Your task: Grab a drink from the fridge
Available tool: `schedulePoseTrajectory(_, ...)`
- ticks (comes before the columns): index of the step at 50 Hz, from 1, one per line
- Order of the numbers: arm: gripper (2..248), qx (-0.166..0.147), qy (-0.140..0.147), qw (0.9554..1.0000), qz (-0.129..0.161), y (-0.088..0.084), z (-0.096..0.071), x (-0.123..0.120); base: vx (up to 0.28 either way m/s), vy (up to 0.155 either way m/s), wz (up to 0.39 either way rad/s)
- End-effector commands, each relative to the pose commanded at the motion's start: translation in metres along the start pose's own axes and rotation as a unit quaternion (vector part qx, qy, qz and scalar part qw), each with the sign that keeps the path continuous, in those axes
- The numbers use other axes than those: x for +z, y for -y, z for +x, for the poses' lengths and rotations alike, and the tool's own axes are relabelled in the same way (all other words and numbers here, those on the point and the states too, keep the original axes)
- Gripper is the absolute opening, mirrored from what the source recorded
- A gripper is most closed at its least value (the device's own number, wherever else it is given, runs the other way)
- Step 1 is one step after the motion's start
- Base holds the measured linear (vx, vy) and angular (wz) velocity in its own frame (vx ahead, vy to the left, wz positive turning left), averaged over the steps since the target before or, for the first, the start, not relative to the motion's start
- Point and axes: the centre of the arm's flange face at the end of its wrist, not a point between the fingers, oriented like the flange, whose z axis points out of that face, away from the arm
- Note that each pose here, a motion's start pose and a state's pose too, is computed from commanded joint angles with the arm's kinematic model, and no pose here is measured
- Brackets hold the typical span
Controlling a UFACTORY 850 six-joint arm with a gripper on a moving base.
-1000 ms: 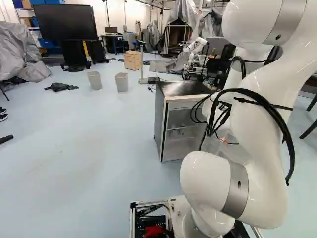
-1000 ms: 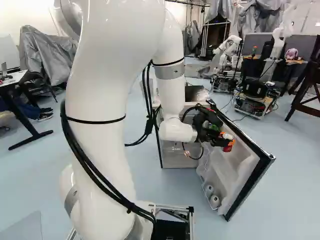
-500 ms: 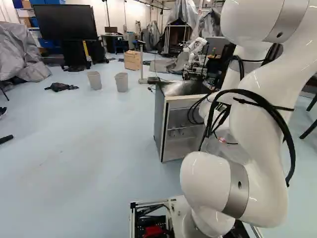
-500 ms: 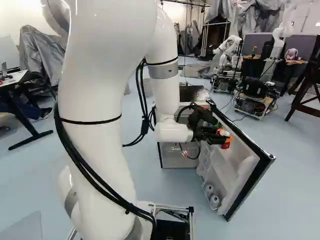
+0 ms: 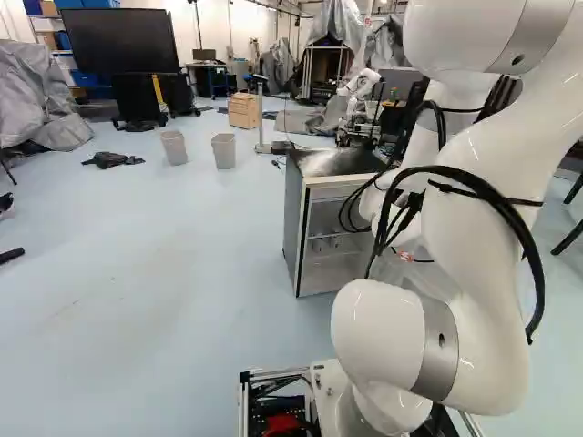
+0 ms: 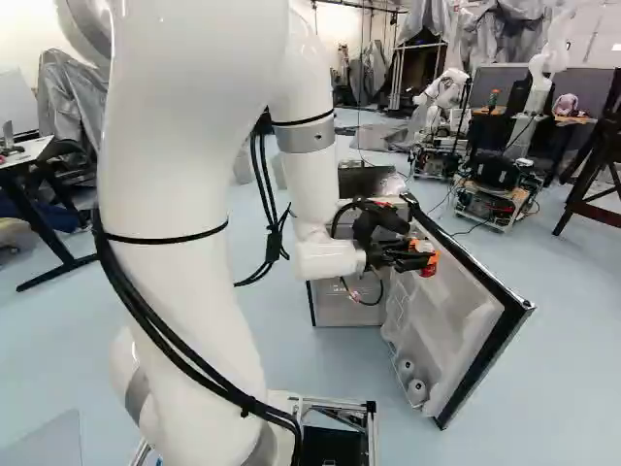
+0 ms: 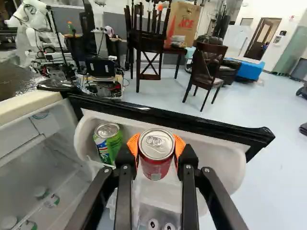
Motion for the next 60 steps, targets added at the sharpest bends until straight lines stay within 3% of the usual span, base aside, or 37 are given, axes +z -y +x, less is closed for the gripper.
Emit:
schedulePoseTrajectory(30, 95, -0.027, -0.013, 0.9968, 0.074, 0.014, -0.002, -0.025, 0.0, 0.0, 0.0)
schedulePoseTrajectory(60, 95, -0.053, -0.021, 0.9872, 0.149, 0.029, -0.005, -0.049, 0.0, 0.0, 0.0)
